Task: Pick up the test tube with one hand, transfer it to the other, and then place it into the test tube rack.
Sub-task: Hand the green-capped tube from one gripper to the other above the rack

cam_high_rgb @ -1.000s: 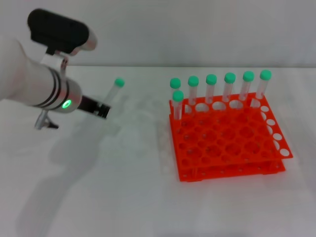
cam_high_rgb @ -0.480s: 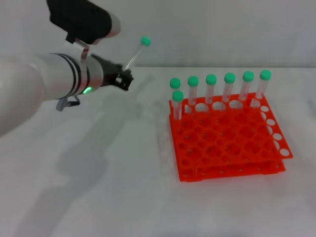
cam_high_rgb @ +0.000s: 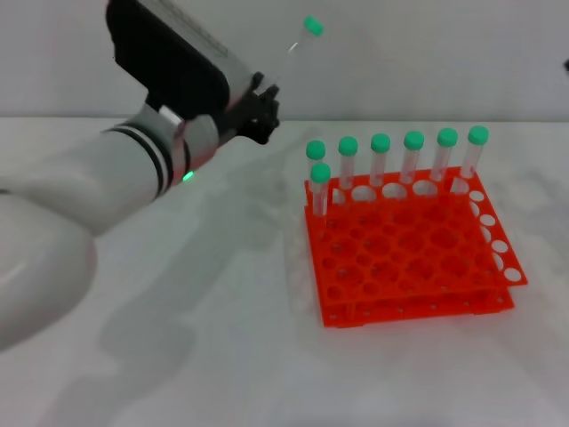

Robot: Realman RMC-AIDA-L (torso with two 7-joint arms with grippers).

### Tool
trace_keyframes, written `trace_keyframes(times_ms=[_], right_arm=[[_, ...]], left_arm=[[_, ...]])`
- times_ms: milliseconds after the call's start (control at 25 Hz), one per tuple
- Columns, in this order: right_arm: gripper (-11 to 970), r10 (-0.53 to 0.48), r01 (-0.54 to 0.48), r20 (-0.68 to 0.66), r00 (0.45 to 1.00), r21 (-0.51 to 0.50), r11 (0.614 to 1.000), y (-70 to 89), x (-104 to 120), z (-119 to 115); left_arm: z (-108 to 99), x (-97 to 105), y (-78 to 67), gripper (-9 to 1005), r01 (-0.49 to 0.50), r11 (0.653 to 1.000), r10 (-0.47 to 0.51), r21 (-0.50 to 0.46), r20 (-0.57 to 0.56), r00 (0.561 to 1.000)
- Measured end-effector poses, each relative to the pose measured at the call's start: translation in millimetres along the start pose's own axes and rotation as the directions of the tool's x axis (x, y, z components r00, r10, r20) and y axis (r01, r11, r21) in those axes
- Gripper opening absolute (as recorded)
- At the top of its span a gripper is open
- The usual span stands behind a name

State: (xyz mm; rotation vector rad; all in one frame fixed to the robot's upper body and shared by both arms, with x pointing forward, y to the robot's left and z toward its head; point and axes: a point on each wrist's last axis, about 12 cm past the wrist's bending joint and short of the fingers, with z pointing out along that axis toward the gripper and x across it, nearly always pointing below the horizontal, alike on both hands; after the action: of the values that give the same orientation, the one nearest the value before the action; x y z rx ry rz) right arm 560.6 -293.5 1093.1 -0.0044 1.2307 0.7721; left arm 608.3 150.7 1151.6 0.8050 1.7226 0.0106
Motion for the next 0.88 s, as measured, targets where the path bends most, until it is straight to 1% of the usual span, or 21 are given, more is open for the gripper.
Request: trace_keyframes(times_ms=[40, 80, 120, 280, 600, 680, 880], right_arm=[[853, 0.01, -0.011, -0.024, 1.0, -0.041, 0.999, 5.9, 3.5, 6.0], [853, 0.01, -0.011, -0.024, 1.0, -0.041, 0.999, 5.9, 3.5, 6.0], [853, 0.013, -0.016, -0.038, 0.999, -0.065, 0.998, 9.5, 5.5, 9.2], [853, 0.015, -0.026, -0.085, 0.996, -0.135, 0.991, 20.5, 12.4, 20.2], [851, 0.009, -0.033, -0.127, 0.992, -0.185, 0.982, 30.5, 20.4, 28.0], [850, 0.006, -0.036, -0.144, 0.99, -0.206, 0.978, 34.8, 23.6, 32.4], [849, -0.012, -0.034, -0.188, 0.982, -0.238, 0.971, 43.8, 31.0, 46.9]], left_arm=[[-1.1, -1.0, -4.7, 164, -0.008, 1.0, 0.008, 0.001, 0.033, 0.999], [-1.5, -1.8, -8.0, 164, -0.012, 1.0, 0.012, 0.003, 0.052, 0.999], [-1.5, -1.8, -8.0, 164, -0.012, 1.0, 0.012, 0.003, 0.052, 0.999], [-3.0, -1.8, -17.5, 164, -0.028, 1.0, 0.027, 0.011, 0.095, 0.995], [-5.9, -3.9, -33.5, 163, -0.045, 0.999, 0.04, 0.031, 0.163, 0.986], [-6.6, -5.5, -40.4, 163, -0.058, 0.998, 0.049, 0.04, 0.191, 0.98], [-5.9, -6.4, -48.6, 163, -0.071, 0.996, 0.058, 0.054, 0.22, 0.974]])
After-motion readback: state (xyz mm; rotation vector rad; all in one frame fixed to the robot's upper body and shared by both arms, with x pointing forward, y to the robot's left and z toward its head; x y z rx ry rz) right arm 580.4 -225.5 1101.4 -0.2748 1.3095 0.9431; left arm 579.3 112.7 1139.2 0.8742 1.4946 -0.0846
